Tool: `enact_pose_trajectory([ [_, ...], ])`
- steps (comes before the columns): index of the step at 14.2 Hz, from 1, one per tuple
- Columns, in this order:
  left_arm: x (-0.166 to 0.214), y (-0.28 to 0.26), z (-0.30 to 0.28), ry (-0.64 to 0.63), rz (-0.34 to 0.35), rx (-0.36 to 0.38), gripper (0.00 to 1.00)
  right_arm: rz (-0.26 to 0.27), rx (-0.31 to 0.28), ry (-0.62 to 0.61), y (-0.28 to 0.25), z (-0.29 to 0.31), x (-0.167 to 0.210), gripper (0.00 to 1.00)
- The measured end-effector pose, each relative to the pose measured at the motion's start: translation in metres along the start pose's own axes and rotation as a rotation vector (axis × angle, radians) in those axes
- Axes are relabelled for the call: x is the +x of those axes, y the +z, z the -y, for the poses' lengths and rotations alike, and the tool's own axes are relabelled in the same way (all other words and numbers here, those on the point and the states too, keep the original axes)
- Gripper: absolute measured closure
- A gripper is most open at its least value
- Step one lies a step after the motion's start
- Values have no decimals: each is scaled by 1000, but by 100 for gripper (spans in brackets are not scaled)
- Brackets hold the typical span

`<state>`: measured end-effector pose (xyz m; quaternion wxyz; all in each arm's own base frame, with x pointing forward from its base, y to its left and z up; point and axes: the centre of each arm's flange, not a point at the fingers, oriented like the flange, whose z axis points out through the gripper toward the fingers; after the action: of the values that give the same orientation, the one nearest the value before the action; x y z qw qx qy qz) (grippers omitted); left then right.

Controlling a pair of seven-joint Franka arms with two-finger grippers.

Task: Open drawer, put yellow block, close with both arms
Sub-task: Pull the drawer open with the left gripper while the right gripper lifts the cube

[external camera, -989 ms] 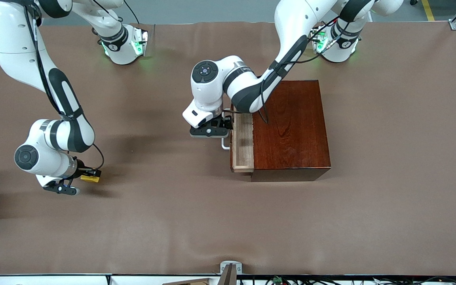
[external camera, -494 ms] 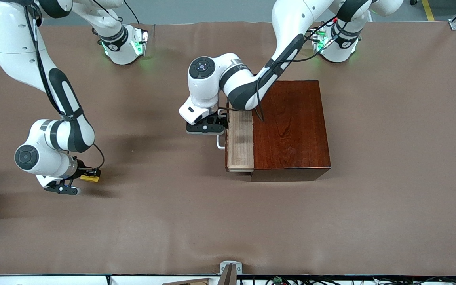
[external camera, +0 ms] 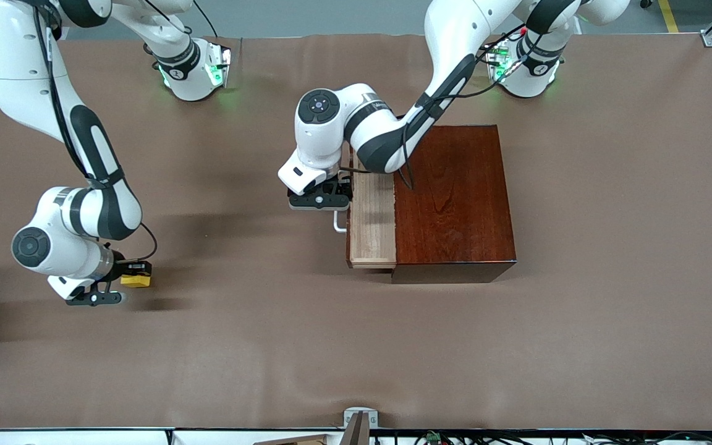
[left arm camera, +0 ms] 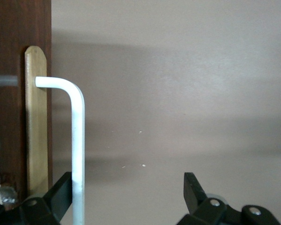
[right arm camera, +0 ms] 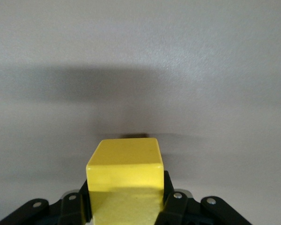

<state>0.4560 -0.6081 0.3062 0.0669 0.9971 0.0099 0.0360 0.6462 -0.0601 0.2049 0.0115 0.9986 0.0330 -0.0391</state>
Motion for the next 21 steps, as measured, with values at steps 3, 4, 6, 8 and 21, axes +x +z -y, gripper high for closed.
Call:
enact_pose_trajectory([
  [3, -1, -2, -4, -2, -5, -24, 0, 35, 9, -51, -17, -3, 1, 44],
  [4, -2, -2, -4, 0, -7, -26, 0, 47, 13, -73, -27, -4, 2, 44],
  [6, -4, -2, -9, 3, -16, -49, 0, 61, 19, -126, -47, -8, 6, 44],
  [8, -6, -1, -12, 7, -24, -62, 0, 69, 26, -194, -61, -14, 10, 44],
  [21, 2, -38, -31, -91, -9, -197, 0, -13, 10, -988, -143, -31, 24, 44],
])
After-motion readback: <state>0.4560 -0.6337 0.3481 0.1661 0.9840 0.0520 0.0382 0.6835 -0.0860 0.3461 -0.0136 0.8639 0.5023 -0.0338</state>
